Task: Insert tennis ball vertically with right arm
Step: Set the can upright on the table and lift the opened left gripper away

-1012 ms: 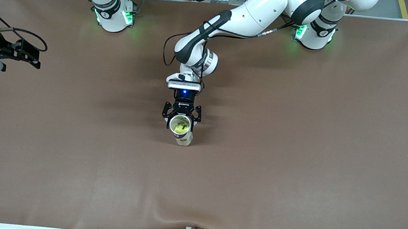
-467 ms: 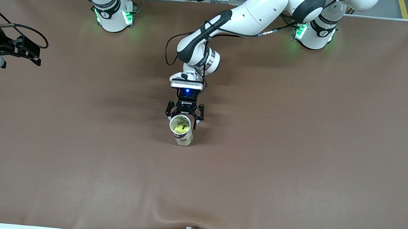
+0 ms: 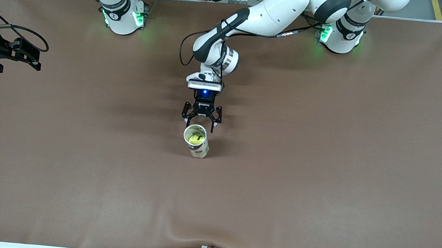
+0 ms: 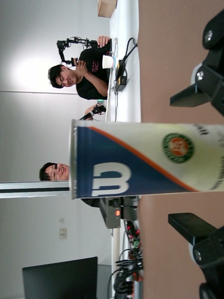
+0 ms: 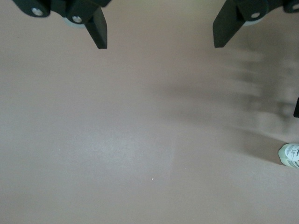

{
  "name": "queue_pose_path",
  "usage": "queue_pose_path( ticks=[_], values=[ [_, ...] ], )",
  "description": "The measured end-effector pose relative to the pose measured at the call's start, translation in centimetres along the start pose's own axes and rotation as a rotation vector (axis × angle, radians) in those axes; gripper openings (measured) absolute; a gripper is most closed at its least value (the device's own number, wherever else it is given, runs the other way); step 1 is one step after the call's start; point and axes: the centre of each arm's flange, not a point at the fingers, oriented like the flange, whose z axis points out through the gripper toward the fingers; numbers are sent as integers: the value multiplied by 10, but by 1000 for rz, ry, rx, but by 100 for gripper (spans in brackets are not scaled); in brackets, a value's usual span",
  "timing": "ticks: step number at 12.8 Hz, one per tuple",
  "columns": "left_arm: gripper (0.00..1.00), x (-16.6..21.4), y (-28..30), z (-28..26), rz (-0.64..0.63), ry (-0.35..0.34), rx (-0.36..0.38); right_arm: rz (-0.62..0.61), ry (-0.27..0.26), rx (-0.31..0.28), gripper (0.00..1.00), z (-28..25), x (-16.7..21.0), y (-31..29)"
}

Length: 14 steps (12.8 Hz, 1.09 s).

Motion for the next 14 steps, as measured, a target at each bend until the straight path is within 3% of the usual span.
queue_pose_path(
  ticks=[5,11,14],
  values=[
    [100,18,42,-80,-91,-134,96,2,9,8,100,-4,-3,1],
    [100,29,57,-122,-19,-224,140,14,15,18,100,-5,-5,12],
    [100,54,65,-141,47,-284,175,7,15,18,100,-5,-6,14]
  ],
)
